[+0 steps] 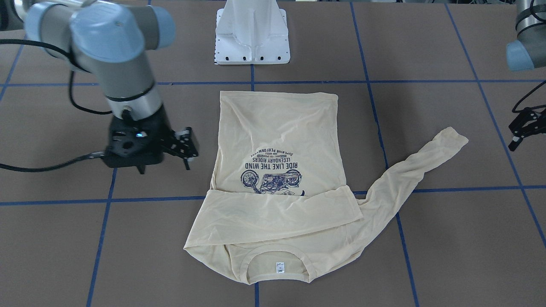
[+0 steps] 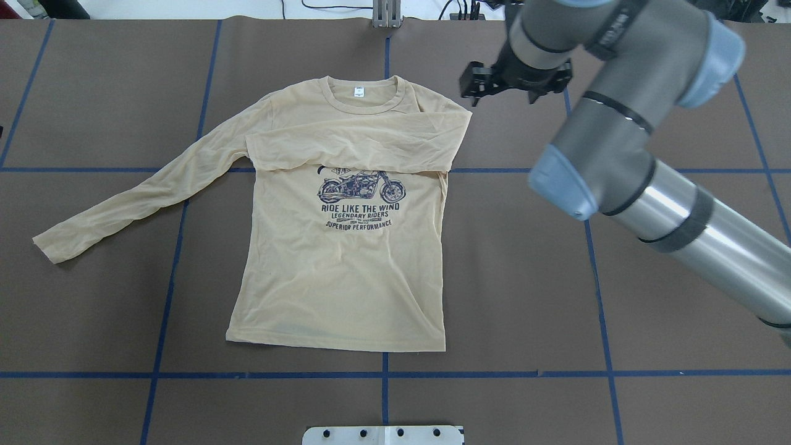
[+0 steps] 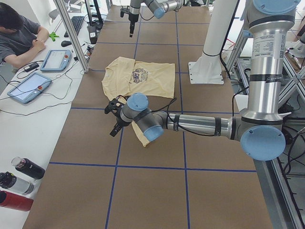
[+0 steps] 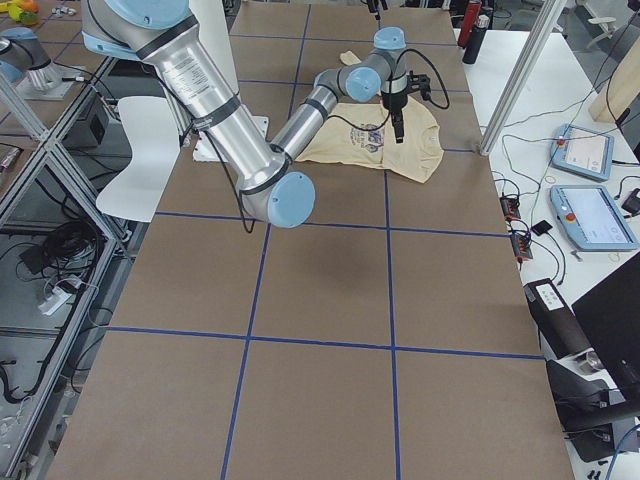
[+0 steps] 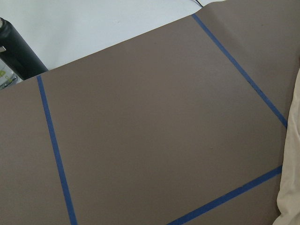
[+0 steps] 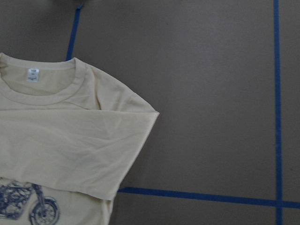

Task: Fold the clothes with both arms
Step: 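Release the sleeve and raise the right gripper away from the shirt, then lower the left gripper onto the cuff of the other sleeve and grasp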

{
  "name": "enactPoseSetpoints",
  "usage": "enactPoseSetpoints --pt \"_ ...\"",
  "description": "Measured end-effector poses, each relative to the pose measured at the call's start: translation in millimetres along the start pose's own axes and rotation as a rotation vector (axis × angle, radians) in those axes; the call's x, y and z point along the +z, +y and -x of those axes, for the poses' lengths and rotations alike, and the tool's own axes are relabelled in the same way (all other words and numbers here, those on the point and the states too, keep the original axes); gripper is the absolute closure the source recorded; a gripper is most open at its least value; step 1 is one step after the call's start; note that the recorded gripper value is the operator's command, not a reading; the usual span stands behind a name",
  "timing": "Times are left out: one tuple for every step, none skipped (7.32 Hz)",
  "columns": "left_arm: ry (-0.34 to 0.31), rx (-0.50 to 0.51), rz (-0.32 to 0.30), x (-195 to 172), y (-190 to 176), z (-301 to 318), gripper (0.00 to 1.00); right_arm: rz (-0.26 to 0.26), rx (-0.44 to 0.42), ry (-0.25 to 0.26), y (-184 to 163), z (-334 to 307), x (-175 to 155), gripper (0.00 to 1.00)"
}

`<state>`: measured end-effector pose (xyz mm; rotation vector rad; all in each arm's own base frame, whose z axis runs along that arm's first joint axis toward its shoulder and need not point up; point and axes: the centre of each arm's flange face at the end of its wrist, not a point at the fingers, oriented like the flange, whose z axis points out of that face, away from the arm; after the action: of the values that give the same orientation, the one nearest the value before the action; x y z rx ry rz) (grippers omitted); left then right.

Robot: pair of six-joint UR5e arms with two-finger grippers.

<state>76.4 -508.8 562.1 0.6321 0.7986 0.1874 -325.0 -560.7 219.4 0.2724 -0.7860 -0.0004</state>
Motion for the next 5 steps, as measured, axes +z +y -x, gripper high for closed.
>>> enactPoseSetpoints --pt "0.007 0.000 0.013 4.5 18.0 -2.3 0.00 0.015 -0.053 -0.006 16.0 -58.1 -12.9 0.00" --pt "0.010 0.006 0.021 6.9 40.4 -1.8 0.00 0.030 -0.096 -0.008 30.1 -105.5 -21.9 0.00" --pt "0.001 0.005 0.022 10.3 62.3 -1.1 0.01 0.039 -0.127 -0.011 42.3 -144.3 -27.2 0.00" --pt "-0.011 -0.006 0.021 18.7 81.5 -4.0 0.02 0.040 -0.143 -0.020 51.7 -170.6 -29.2 0.00" --pt "-0.015 -0.016 0.023 32.1 97.8 -9.9 0.02 0.038 -0.151 -0.027 58.1 -185.4 -29.2 0.00"
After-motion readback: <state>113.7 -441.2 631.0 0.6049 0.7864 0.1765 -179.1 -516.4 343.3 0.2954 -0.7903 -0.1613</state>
